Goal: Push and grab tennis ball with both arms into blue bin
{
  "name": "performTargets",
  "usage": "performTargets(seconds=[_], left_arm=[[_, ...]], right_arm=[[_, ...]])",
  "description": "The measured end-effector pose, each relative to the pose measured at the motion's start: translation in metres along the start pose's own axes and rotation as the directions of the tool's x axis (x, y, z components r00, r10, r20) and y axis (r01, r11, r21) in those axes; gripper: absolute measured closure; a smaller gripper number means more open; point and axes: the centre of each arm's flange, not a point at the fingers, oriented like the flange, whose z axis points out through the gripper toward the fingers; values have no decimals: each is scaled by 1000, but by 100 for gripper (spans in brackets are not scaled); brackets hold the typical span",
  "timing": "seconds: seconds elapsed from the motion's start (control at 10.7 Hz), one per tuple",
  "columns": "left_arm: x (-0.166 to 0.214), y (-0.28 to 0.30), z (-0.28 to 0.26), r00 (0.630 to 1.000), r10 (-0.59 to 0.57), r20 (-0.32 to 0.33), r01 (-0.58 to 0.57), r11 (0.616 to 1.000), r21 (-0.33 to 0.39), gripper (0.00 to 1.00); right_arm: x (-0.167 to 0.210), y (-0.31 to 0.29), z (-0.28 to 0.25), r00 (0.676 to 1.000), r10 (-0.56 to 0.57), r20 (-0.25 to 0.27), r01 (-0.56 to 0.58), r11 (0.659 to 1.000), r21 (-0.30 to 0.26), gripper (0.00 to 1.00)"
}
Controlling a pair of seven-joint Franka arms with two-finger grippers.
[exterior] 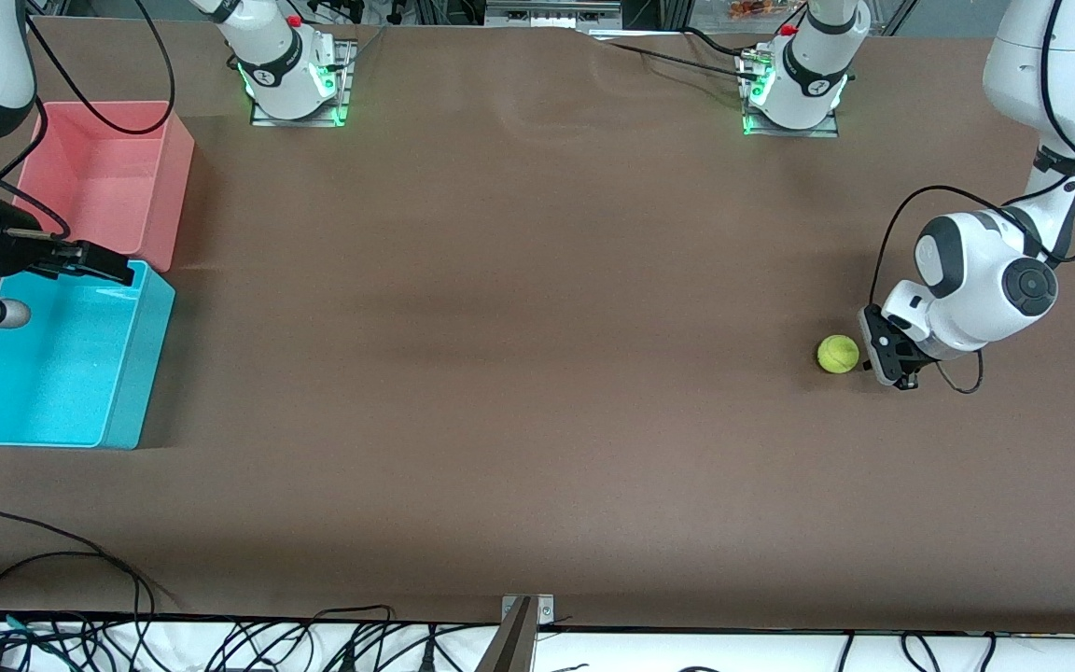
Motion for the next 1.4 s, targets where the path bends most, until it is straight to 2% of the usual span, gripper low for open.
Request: performTargets(seconds=[0.19, 0.37, 0.56, 0.74, 0.84, 1.21, 1.3, 1.4], left_arm=[[6, 0, 3, 1000, -1, -11, 1, 1000, 1, 99], [33, 2, 11, 999, -15, -40, 15, 1000, 4, 99], [104, 13, 17, 992, -109, -68, 109, 994, -5, 99], [177, 28, 14, 983, -172, -64, 173, 985, 6, 99], [181, 23, 8, 980, -187, -64, 189, 982, 22, 99], [133, -6, -7, 963, -259, -74, 264, 963, 60, 99], [120, -10, -7, 963, -261, -73, 265, 962, 63, 99], [110, -12, -7, 962, -264, -71, 269, 961, 63, 99]], right_arm=[[0, 0, 0, 1000, 0, 0, 0, 1000, 0, 0], [0, 0, 0, 1000, 0, 0, 0, 1000, 0, 0], [0, 0, 0, 1000, 1, 0, -1, 1000, 0, 0], [0, 1, 0, 1000, 1, 0, -1, 1000, 0, 0], [0, 1, 0, 1000, 2, 0, -2, 1000, 0, 0], [1, 1, 2, 1000, 2, 4, -2, 1000, 0, 0], [2, -1, 5, 1000, -1, 13, 1, 1000, 0, 0], [0, -7, 13, 999, -10, 44, 10, 1000, 5, 0]])
